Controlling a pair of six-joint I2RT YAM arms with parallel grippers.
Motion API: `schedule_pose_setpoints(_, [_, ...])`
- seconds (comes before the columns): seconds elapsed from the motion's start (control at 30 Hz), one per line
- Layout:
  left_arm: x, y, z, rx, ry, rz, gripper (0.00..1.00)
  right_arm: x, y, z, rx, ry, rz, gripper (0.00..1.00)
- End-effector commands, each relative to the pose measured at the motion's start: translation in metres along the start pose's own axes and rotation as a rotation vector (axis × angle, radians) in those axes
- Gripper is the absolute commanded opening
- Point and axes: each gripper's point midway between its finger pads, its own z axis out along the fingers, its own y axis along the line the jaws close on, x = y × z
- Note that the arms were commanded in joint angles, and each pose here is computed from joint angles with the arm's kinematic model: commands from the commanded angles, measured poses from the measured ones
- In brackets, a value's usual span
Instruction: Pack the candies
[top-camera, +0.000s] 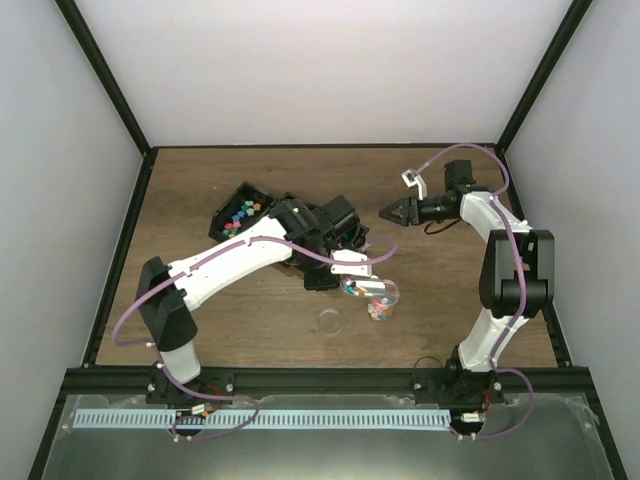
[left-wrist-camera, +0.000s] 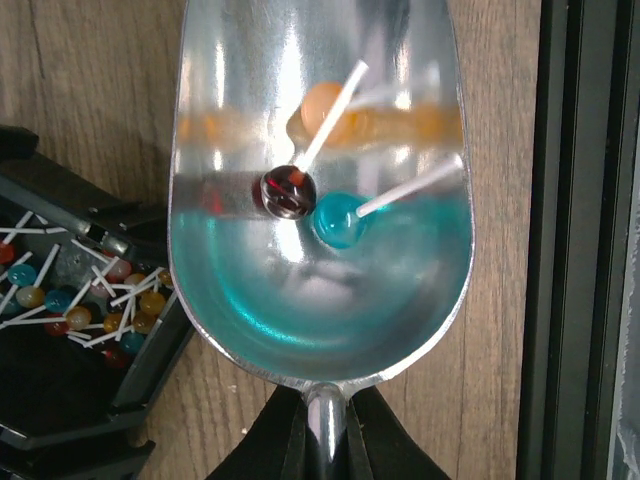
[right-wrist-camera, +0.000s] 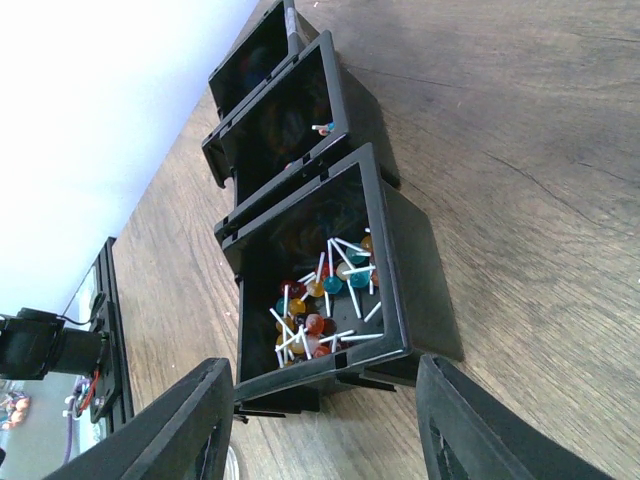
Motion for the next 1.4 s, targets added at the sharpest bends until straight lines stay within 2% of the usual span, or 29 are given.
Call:
schedule_pose_setpoints(0.0, [0.005,-0.002,-0.002,0.022,0.059,-0.041,0.04,-0.007,0.010,-0.012,-0.008,-0.036,-0.050,0.52])
schedule_pose_setpoints(0.3, [0.012,0.002,-0.002,0.020,0.131,-0.069,0.04,-0.007,0.009,-0.013,-0.012,-0.045,-0.050,0.53])
schedule_pose_setpoints(0.83, [0.016,0.006,-0.008,-0.024,0.147,-0.053,0.04,-0.007,0.007,-0.013,-0.014,-0.048,-0.046,0.53])
schedule_pose_setpoints(0.9, [0.016,0.009,-0.014,-0.033,0.122,-0.079,0.04,-0.009,0.007,-0.014,-0.013,-0.050,-0.050,0.53])
schedule_pose_setpoints(1.1, [0.033,0.052,-0.053,-0.170,-0.126,-0.240,0.04,-0.014,0.010,-0.016,-0.017,-0.062,-0.060,0.57])
schedule_pose_setpoints(1.2, [0.073,0.074,-0.056,-0.207,-0.182,-0.413,0.04,-0.019,0.011,-0.018,-0.013,-0.066,-0.072,0.60])
schedule_pose_setpoints(1.37, [0.177,0.146,-0.078,-0.410,-0.261,-0.855,0.04,-0.025,0.013,-0.023,0.004,-0.069,-0.090,0.67])
